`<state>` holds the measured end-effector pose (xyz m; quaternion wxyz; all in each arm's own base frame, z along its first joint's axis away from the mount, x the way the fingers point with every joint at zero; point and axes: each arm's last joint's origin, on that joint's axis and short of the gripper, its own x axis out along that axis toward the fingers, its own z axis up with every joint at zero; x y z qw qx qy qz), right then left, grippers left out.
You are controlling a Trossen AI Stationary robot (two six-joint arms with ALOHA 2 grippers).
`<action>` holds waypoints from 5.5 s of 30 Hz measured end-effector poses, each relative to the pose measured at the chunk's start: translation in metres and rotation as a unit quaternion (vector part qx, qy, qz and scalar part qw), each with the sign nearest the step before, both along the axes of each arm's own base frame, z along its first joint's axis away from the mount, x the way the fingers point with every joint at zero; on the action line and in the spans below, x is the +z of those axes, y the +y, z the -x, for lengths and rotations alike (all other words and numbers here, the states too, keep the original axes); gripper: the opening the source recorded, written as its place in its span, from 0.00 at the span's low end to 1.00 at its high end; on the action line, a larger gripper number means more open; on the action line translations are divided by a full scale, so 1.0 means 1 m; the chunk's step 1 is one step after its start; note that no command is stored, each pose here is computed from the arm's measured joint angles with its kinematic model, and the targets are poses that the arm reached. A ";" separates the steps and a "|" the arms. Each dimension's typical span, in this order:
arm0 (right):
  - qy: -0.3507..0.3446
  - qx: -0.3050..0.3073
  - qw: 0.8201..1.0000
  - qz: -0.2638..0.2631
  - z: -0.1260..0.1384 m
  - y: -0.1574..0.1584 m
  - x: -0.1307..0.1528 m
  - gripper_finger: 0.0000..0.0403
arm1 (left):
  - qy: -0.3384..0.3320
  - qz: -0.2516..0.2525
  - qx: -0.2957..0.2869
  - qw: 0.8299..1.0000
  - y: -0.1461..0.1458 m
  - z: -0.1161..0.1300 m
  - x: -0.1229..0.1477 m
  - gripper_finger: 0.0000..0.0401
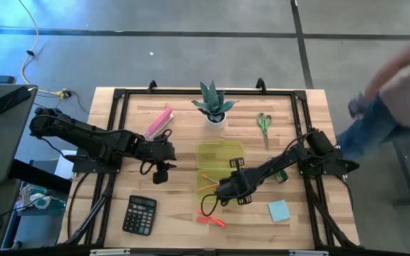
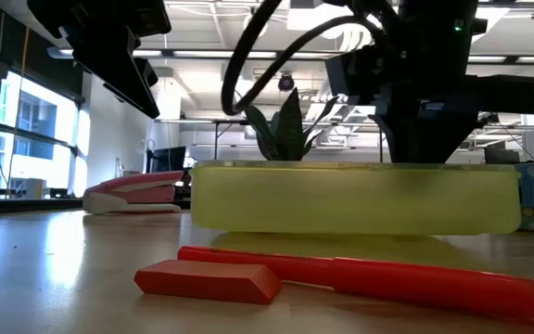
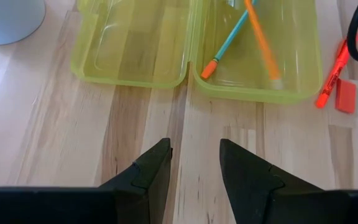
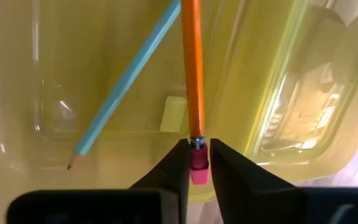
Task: Pack school essentials
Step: Put the yellow pencil into the supply box, then put the orange pen into the supply box
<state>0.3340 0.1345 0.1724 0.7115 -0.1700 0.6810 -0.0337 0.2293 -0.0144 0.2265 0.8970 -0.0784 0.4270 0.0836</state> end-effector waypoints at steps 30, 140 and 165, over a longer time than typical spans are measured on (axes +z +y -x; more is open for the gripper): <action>-0.108 -0.136 0.981 -0.092 0.007 0.033 0.050 0.25 | -0.001 -0.009 -0.009 1.000 0.000 0.000 0.000 0.32; -0.118 -0.143 0.966 -0.181 -0.009 0.114 -0.040 0.13 | 0.002 -0.009 -0.009 1.000 0.000 0.000 0.000 0.32; -0.146 -0.113 0.983 -0.001 -0.004 0.114 0.042 0.13 | 0.002 -0.010 -0.009 1.000 0.000 0.000 0.000 0.32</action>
